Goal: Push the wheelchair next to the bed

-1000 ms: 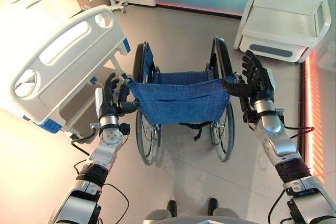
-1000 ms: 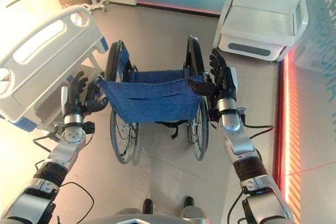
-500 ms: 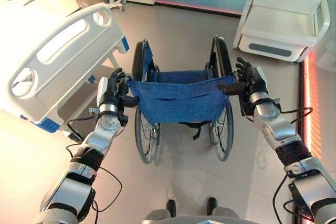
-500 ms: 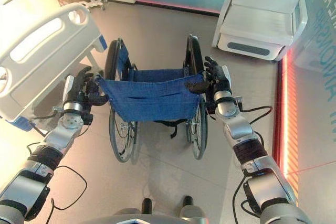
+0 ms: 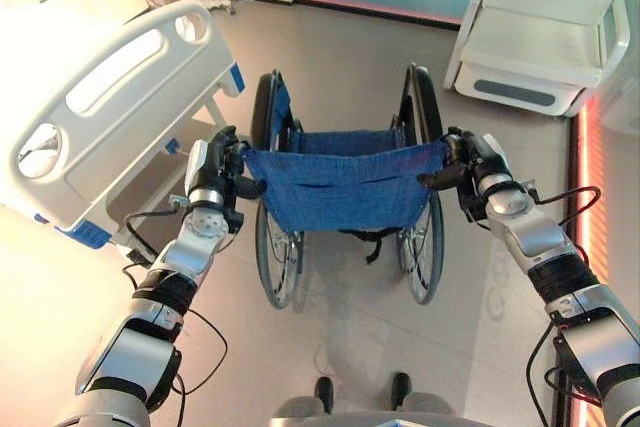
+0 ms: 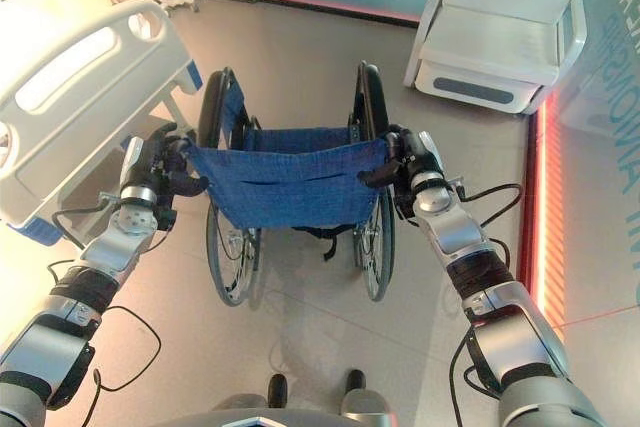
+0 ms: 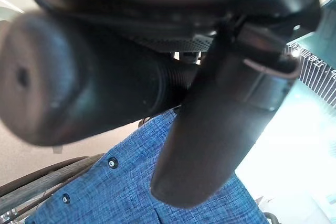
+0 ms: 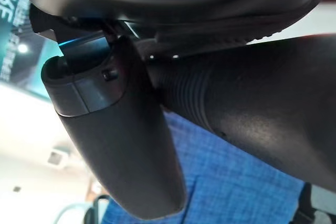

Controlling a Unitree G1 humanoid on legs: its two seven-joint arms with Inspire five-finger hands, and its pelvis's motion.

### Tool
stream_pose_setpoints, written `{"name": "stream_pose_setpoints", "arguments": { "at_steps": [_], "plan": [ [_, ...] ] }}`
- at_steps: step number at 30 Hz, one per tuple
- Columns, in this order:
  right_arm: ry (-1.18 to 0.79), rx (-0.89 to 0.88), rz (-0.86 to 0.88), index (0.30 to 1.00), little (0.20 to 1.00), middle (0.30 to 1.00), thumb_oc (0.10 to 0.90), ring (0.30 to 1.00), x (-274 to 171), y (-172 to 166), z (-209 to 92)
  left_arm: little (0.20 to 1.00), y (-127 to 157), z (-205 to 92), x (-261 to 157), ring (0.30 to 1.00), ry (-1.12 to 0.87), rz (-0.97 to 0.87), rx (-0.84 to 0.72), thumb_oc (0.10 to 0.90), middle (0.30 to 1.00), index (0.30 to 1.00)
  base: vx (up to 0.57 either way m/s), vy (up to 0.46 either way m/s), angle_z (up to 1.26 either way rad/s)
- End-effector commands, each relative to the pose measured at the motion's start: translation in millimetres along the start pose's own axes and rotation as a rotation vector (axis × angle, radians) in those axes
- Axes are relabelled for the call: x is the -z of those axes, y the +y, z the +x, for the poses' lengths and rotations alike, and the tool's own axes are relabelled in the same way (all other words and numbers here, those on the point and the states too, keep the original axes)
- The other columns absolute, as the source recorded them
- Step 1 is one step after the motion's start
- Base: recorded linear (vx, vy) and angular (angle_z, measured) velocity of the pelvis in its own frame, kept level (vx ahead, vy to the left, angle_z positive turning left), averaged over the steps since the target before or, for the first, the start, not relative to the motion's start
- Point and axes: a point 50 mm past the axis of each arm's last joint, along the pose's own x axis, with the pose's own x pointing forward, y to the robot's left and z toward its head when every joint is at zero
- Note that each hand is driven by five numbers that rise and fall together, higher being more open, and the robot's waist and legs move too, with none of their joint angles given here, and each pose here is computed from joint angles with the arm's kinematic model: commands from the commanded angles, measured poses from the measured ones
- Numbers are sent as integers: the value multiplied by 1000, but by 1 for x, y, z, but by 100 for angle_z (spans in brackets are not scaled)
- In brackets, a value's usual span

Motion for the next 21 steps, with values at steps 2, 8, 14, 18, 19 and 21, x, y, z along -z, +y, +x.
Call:
{"name": "stream_pose_setpoints", "arguments": {
  "at_steps": [2, 8, 14, 18, 19, 21],
  "plan": [
    [-139, 102, -153, 900, 900, 900, 800, 900, -43, -31, 5, 900, 56, 22, -31, 900, -74, 143, -207, 800, 900, 900, 0, 0, 0],
    [-148, 107, -147, 900, 900, 900, 800, 900, -44, -29, 3, 900, 62, 20, -19, 900, -2, 222, -299, 800, 900, 900, 0, 0, 0],
    [-131, 127, -195, 900, 900, 900, 800, 900, -42, -33, 1, 900, 59, 14, -1, 900, 108, 223, -334, 800, 900, 900, -11, -8, 0],
    [-127, 155, -207, 900, 900, 900, 800, 900, -41, -36, 0, 900, 57, 9, 4, 900, 127, 234, -404, 800, 900, 900, -21, -24, 1],
    [-122, 162, -215, 900, 900, 900, 800, 900, -40, -36, -1, 900, 57, 8, 5, 900, 127, 250, -423, 800, 900, 900, -30, -33, 1],
    [-116, 169, -220, 900, 900, 900, 800, 900, -38, -36, -2, 900, 57, 6, 7, 900, 131, 274, -445, 800, 900, 900, -32, -33, 1]
  ]
}}
